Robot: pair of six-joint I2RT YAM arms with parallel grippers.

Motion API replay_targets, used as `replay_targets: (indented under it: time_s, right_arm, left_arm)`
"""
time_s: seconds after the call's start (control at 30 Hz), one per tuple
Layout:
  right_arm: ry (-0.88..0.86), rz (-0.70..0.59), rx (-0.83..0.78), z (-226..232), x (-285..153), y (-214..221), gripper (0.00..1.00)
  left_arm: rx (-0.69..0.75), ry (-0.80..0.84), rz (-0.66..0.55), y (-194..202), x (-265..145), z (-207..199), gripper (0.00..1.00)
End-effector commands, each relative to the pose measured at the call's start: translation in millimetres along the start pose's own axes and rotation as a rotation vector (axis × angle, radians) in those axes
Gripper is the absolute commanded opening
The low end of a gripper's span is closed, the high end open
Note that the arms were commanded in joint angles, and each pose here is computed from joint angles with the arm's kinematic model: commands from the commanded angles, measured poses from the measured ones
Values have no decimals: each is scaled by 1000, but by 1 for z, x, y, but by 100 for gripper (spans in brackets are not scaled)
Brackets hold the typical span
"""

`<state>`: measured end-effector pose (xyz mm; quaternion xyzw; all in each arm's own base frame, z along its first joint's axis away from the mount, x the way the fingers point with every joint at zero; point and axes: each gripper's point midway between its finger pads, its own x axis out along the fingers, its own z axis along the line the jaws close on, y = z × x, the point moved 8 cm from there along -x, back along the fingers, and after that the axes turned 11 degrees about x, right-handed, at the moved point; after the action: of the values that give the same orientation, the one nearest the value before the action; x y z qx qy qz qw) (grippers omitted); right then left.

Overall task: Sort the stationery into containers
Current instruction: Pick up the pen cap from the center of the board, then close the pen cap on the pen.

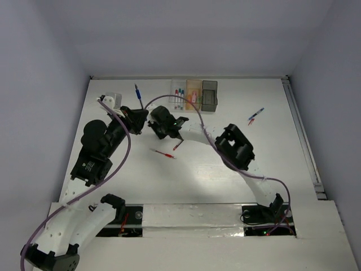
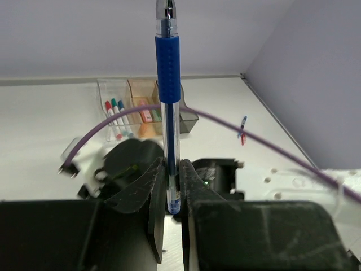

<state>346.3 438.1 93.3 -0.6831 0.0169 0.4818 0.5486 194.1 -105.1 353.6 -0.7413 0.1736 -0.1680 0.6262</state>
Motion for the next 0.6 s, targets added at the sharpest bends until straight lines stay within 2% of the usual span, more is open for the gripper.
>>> replay_targets:
  time_s: [0.0, 0.07, 0.17, 0.23, 0.27, 0.3, 0.33, 0.4, 0.43, 0.57]
  right_arm:
    - [-20, -244, 216, -32, -46, -52, 0]
    - [-74, -367, 272, -31, -80, -77, 0]
    - [-97, -400, 312, -36, -101, -69, 0]
    - [-115, -475, 345, -40, -132, -79, 0]
    - [-124, -486, 366, -41, -146, -74, 0]
    - [-107, -464, 371, -47, -141, -65, 0]
    - [-117, -508, 411, -53, -161, -74, 0]
    - [-152, -512, 462, -59, -175, -67, 0]
    - [-192, -577, 499, -56, -199, -77, 0]
    - [-245, -690, 562, -58, -243, -87, 0]
  left_arm:
    - [-29, 47, -50, -5, 4, -4, 0]
    - [-50, 89, -35, -2, 6, -8, 0]
    - [-100, 148, -7, 10, 7, -14, 0]
    - [-143, 216, 22, 24, 7, -19, 0]
    - [-174, 235, 38, 34, 8, -21, 0]
    - [-179, 253, 61, 42, 8, -21, 0]
    - [-201, 278, 54, 44, 8, -24, 0]
    - [-222, 336, 75, 59, 7, -27, 0]
    - [-229, 365, 90, 63, 6, -29, 0]
    - [-205, 373, 161, 77, 7, -27, 0]
